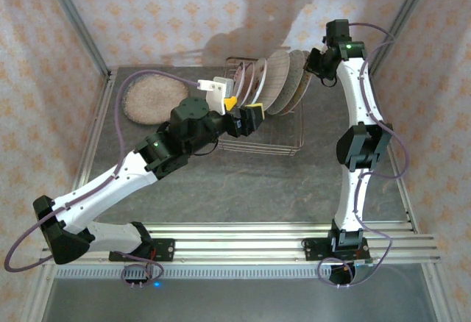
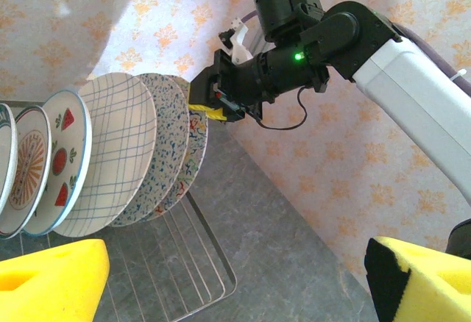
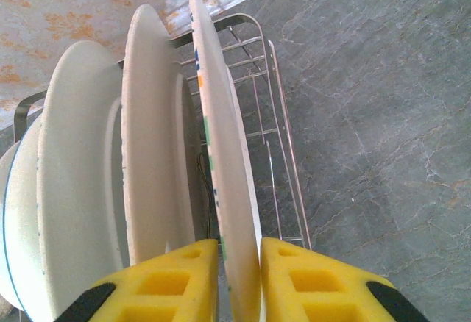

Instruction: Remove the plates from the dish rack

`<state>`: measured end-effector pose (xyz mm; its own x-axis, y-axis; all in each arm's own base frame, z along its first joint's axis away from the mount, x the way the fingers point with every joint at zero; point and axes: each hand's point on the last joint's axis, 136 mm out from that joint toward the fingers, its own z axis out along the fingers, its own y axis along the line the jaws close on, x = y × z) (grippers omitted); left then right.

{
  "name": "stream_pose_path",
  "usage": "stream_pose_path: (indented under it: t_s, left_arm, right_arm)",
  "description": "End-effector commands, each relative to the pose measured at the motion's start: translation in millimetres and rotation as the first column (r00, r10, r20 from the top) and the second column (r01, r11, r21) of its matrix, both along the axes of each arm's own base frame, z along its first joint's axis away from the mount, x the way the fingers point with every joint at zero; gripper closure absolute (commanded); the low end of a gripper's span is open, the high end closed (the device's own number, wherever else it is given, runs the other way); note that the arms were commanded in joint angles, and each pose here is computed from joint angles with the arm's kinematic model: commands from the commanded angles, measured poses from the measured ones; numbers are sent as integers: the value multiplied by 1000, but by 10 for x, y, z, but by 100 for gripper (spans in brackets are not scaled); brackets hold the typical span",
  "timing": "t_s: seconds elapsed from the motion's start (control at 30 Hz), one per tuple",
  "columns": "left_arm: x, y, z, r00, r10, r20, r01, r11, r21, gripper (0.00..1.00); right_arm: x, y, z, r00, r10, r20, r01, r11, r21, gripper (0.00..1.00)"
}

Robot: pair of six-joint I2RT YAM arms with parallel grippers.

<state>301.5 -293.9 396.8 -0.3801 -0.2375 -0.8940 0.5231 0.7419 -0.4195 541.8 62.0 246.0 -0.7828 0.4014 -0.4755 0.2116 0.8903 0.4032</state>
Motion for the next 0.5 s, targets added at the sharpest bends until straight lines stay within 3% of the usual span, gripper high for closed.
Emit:
stream_pose_path:
  t_s: [0.0, 0.47]
  left_arm:
    - [30, 2, 152, 999, 22, 35, -21, 999, -29, 10]
    - [40, 2, 142, 999, 27, 28, -26, 999, -39, 9]
  right_arm:
    - [40, 16, -110, 1000, 3, -24, -3, 1000, 16, 81]
    - [27, -48, -147, 1000, 3, -30, -3, 1000, -5, 86]
